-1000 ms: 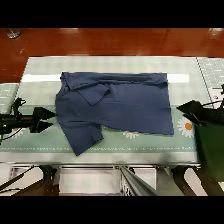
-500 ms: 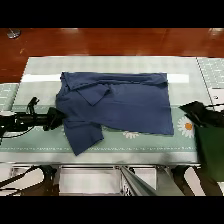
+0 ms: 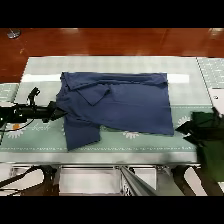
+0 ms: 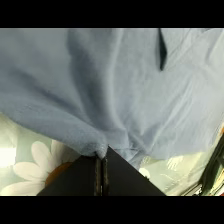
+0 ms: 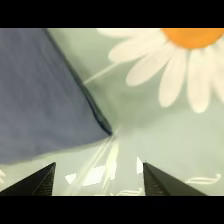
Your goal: Fold the shirts.
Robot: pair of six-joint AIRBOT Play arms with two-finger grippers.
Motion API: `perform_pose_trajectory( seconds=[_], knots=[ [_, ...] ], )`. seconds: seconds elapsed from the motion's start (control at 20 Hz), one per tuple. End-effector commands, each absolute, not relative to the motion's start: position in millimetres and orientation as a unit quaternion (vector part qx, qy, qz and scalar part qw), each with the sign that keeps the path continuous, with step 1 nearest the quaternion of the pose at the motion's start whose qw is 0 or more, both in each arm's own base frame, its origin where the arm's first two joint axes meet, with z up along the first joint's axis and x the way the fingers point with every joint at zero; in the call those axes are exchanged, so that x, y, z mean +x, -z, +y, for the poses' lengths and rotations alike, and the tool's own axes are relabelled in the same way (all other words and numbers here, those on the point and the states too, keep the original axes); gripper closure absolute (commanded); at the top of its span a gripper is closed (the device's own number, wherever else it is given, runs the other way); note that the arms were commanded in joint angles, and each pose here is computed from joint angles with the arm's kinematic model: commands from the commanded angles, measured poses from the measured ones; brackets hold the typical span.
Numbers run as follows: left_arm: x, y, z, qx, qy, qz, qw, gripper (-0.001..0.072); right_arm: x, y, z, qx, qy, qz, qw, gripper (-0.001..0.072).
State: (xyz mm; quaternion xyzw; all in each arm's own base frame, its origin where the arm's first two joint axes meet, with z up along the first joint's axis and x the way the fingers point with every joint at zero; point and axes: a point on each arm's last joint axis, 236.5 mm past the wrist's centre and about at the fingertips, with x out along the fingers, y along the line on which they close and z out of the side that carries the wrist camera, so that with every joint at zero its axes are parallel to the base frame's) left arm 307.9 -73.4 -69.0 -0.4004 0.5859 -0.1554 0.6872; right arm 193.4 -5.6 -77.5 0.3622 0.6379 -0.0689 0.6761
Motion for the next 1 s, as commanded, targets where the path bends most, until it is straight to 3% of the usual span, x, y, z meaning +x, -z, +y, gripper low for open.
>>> perform_pose_trajectory(
  seconds=[0.0, 0.2, 0.35, 0.4, 0.45, 0.5, 0.55, 0.7, 0.85, 0.95],
  knots=[
    [310, 66, -75, -0.399, 0.161, 0.585, 0.688, 0.0685, 201, 95, 19, 0.364, 0.045, 0.655, 0.660, 0.0096],
    [310, 66, -74, -0.399, 0.159, 0.584, 0.689, 0.0686, 249, 98, 25, 0.382, 0.037, 0.629, 0.676, 0.0096],
    [312, 67, -73, -0.398, 0.157, 0.582, 0.691, 0.0686, 266, 107, 46, 0.396, 0.016, 0.643, 0.655, 0.0100],
    [311, 67, -73, -0.398, 0.157, 0.583, 0.691, 0.0686, 267, 111, 52, 0.388, 0.010, 0.653, 0.650, 0.0150],
    [311, 67, -73, -0.398, 0.157, 0.583, 0.691, 0.0685, 271, 113, 56, 0.383, 0.004, 0.659, 0.648, 0.0257],
    [311, 67, -73, -0.398, 0.157, 0.583, 0.691, 0.0686, 278, 111, 59, 0.372, -0.008, 0.661, 0.652, 0.0518],
    [312, 65, -73, -0.400, 0.158, 0.581, 0.691, 0.0686, 288, 103, 61, 0.358, -0.026, 0.656, 0.664, 0.0685],
    [347, 13, -80, -0.426, 0.203, 0.530, 0.705, 0.0686, 341, 31, 58, 0.325, -0.078, 0.607, 0.722, 0.0685],
    [415, -132, -78, -0.429, 0.282, 0.373, 0.773, 0.0686, 415, -120, 39, 0.269, -0.114, 0.460, 0.839, 0.0685],
    [426, -248, -75, -0.360, 0.325, 0.264, 0.833, 0.0686, 430, -248, 33, 0.213, -0.134, 0.335, 0.908, 0.0685]
  ],
)
